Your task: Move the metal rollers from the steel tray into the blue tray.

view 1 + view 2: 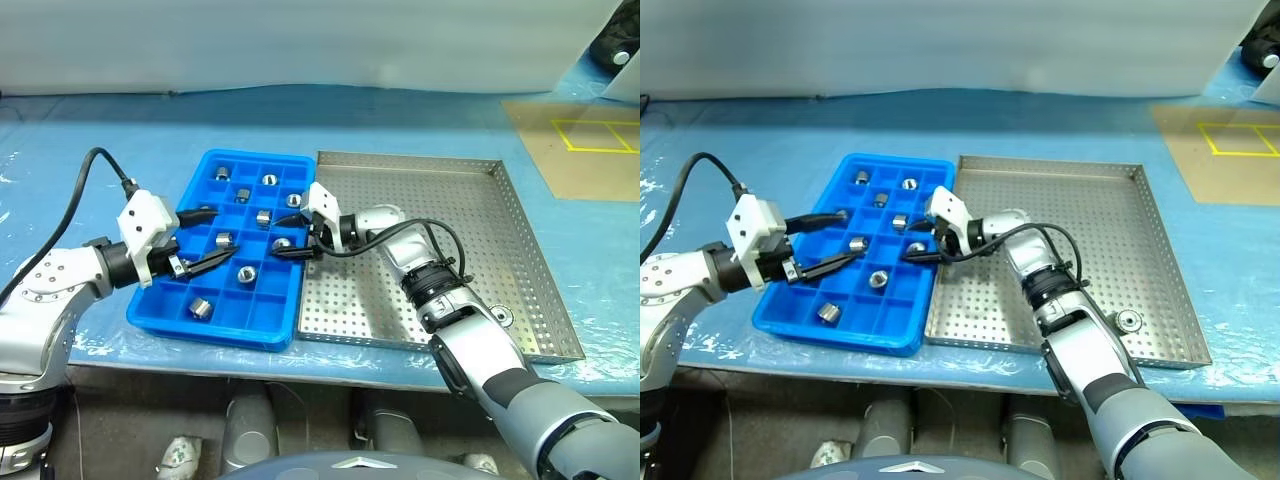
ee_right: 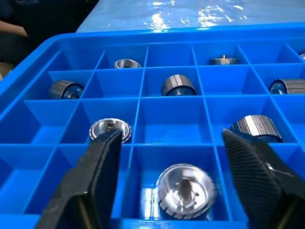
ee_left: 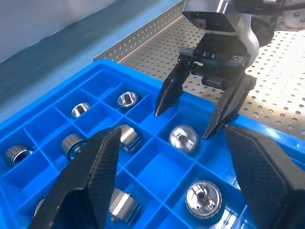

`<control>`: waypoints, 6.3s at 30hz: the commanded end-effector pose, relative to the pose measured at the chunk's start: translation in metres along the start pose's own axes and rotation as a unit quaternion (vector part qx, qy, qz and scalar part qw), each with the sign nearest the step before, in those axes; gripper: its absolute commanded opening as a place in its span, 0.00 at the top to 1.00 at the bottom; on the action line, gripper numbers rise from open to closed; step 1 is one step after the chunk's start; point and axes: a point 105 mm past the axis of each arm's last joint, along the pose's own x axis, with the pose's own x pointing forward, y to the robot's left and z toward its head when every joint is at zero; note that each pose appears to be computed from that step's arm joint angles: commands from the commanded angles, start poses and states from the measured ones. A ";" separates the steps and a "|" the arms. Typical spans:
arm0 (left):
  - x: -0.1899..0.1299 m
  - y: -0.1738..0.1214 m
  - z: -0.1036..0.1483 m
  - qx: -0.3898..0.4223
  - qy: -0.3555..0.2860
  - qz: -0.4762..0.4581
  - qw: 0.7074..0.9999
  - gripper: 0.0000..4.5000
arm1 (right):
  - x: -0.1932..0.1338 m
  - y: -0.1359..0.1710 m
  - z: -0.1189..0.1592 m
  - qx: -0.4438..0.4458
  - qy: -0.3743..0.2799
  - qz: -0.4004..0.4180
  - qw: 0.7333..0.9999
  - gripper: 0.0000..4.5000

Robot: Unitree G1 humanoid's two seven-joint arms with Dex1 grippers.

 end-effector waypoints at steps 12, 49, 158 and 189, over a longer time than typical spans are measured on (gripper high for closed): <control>0.035 -0.002 0.011 0.017 -0.038 -0.075 0.996 0.19 | -0.049 -0.020 0.026 -0.030 -0.026 -0.082 0.996 0.26; 0.156 -0.092 0.036 0.007 -0.166 -0.375 0.912 0.19 | -0.252 0.087 -0.049 0.131 0.160 -0.373 0.904 0.26; -0.005 -0.047 0.005 -0.008 0.011 -0.029 0.999 0.19 | -0.003 0.077 0.015 0.017 0.012 0.187 0.982 0.13; 0.105 -0.026 0.022 0.039 -0.094 -0.198 0.975 0.19 | -0.163 0.006 0.006 0.049 0.017 -0.250 0.967 0.13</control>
